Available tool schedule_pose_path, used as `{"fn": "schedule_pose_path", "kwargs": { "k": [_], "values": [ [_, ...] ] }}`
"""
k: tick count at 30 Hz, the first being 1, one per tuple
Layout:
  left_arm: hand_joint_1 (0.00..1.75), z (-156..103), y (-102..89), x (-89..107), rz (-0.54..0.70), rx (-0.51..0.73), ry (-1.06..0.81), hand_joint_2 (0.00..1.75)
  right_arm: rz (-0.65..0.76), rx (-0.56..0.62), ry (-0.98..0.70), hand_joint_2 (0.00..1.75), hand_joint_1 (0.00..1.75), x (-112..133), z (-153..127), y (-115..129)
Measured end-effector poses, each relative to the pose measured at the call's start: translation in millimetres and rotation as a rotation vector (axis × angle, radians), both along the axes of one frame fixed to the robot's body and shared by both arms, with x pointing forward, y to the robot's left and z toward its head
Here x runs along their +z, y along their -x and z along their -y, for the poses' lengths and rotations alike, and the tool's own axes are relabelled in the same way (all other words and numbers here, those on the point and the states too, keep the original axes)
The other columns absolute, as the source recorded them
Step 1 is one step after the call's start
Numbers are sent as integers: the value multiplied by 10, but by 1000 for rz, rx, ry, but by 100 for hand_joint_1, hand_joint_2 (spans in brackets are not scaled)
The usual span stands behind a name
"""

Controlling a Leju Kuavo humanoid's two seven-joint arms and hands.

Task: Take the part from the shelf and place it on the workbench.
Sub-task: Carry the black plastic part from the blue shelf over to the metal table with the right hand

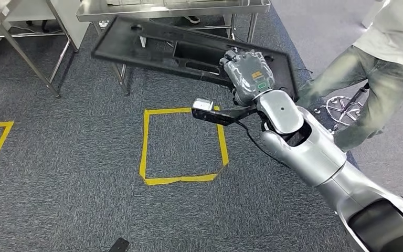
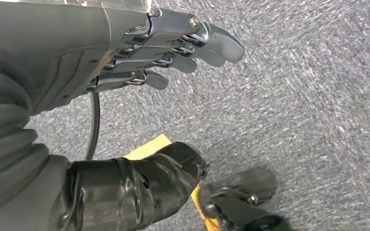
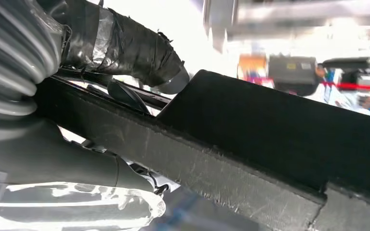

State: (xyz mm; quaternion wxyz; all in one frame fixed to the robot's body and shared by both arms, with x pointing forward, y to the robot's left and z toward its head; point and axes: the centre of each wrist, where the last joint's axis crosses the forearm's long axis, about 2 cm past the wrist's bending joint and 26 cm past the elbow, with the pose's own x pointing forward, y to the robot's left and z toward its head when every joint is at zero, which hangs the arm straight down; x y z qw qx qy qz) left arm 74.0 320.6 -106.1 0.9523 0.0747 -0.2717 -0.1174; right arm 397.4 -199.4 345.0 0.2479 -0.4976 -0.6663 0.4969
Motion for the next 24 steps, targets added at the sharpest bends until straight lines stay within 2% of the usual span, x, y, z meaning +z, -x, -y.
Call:
{"fn": "schedule_pose_path", "kwargs": {
  "k": [6, 24],
  "values": [
    [0, -35, -7, 3, -3, -5, -4, 175, 52, 58, 160, 175, 175, -9, 3, 102],
    [0, -19, -10, 3, 1, -29, -5, 175, 79, 95, 234, 175, 175, -49, 63, 212]
  ]
}}
